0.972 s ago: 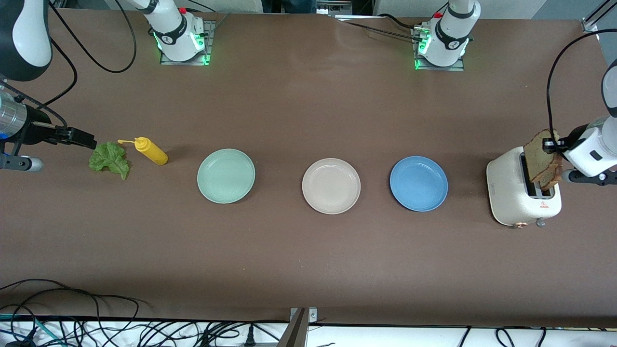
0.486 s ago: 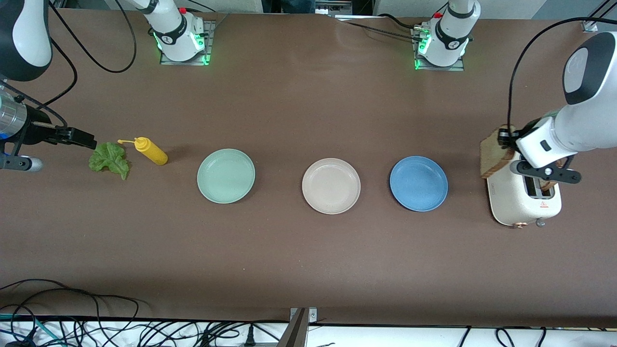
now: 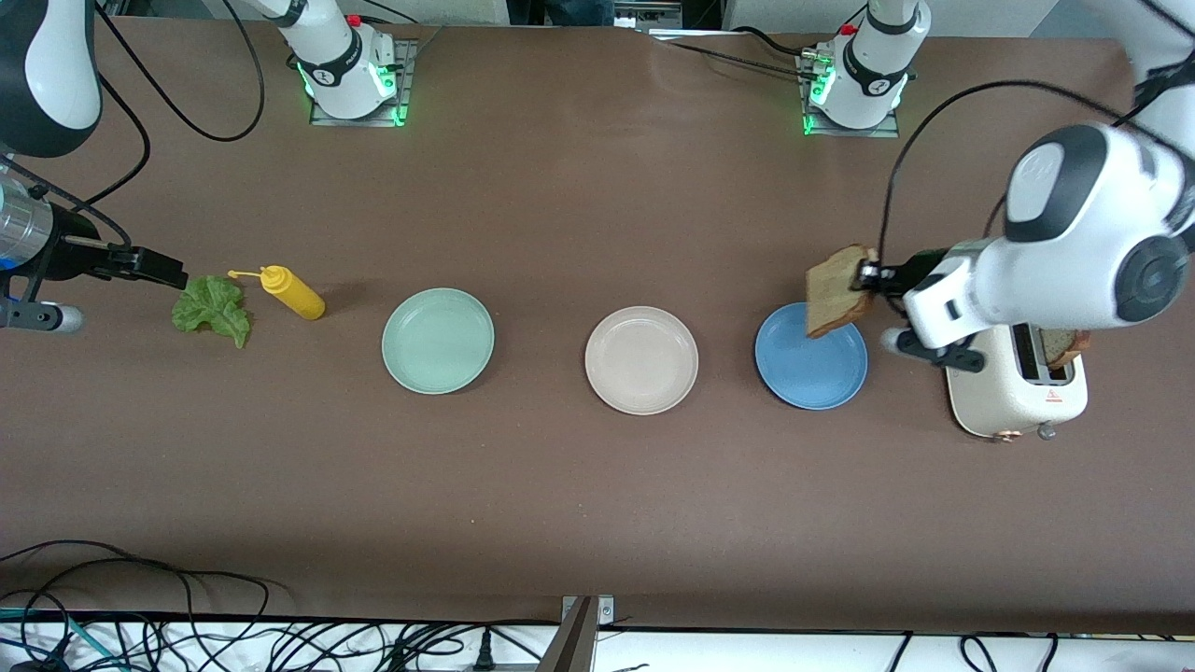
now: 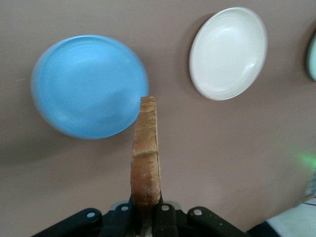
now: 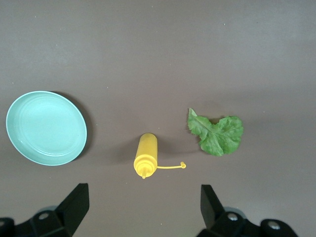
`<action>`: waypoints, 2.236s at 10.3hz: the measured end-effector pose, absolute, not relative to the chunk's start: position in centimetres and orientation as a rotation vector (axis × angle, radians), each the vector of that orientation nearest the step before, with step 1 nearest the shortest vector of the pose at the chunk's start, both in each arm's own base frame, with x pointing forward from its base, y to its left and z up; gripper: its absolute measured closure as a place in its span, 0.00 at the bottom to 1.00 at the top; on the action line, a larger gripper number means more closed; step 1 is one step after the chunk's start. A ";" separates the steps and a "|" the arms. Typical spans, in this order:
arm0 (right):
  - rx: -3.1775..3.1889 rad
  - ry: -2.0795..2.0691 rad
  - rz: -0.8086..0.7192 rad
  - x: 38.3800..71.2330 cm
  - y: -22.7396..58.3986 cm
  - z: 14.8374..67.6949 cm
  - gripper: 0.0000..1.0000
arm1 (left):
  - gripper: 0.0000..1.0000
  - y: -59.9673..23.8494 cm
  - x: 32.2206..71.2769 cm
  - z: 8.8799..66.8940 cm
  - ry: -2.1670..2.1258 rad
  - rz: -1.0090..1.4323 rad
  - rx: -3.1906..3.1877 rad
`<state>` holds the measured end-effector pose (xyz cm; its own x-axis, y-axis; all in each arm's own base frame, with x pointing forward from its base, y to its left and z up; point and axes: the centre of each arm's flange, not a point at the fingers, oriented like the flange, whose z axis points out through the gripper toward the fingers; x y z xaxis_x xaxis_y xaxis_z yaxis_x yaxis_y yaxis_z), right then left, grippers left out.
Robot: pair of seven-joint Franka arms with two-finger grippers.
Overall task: Make sandwich on beige plate with both arms
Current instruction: 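Carry the bread slice with the left gripper onto the beige plate, then open the left gripper to release the bread and raise it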
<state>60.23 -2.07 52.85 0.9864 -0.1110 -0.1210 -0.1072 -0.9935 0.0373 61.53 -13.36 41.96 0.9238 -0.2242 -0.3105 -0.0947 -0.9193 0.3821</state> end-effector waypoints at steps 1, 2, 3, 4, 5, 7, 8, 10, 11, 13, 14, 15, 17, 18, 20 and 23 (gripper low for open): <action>3.100 -0.170 -0.192 60.2 -2.1 52.9 0.00 | 0.90 -15.0 62.2 40.1 -0.225 -0.481 2.679; 3.100 -0.170 -0.191 60.2 -2.1 52.9 0.00 | 0.90 -17.2 62.3 38.3 -0.212 -0.488 2.653; 3.100 -0.170 -0.191 60.2 -2.1 52.9 0.00 | 0.90 -19.3 62.3 36.4 -0.184 -0.518 2.603; 3.100 -0.170 -0.191 60.3 -2.1 52.9 0.00 | 0.90 -20.8 62.6 34.3 -0.136 -0.527 2.530; 3.100 -0.170 -0.191 60.3 -2.1 52.9 0.00 | 0.90 -21.8 63.1 32.4 -0.077 -0.514 2.457; 3.100 -0.170 -0.190 60.3 -2.1 52.9 0.00 | 0.90 -23.9 64.1 29.5 -0.009 -0.452 2.368; 3.100 -0.170 -0.190 60.3 -2.1 52.9 0.00 | 0.90 -24.6 64.4 28.1 -0.004 -0.413 2.322; 3.100 -0.170 -0.190 60.3 -2.1 52.9 0.00 | 0.90 -25.2 64.7 24.8 -0.038 -0.359 2.229; 3.100 -0.170 -0.190 60.3 -2.1 52.9 0.00 | 0.90 -25.3 64.6 23.2 -0.065 -0.333 2.202; 3.100 -0.170 -0.190 60.3 -2.1 52.9 0.00 | 0.90 -25.6 64.3 20.2 -0.113 -0.305 2.154; 3.100 -0.170 -0.190 60.3 -2.1 52.9 0.00 | 0.89 -25.6 64.1 19.2 -0.114 -0.309 2.142; 3.100 -0.170 -0.190 60.3 -2.1 52.9 0.00 | 0.79 -25.7 63.9 18.5 -0.098 -0.314 2.123; 3.100 -0.170 -0.190 60.3 -2.1 52.9 0.00 | 0.52 -25.7 63.8 17.9 -0.085 -0.317 2.108; 3.100 -0.170 -0.190 60.3 -2.1 52.9 0.00 | 0.36 -25.5 63.9 17.9 -0.082 -0.313 2.108; 3.100 -0.170 -0.190 60.3 -2.0 52.9 0.00 | 0.07 -23.9 64.5 18.5 -0.112 -0.308 2.132; 3.100 -0.166 -0.190 60.3 -1.9 52.9 0.00 | 0.00 -18.5 65.7 22.0 -0.223 -0.313 2.217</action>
<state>60.28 -1.90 52.89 0.9868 -0.1083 -0.1200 -0.1045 -0.9938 0.0375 65.73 -18.50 21.99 0.9524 -0.2676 -0.1463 -0.0510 -0.6125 0.7889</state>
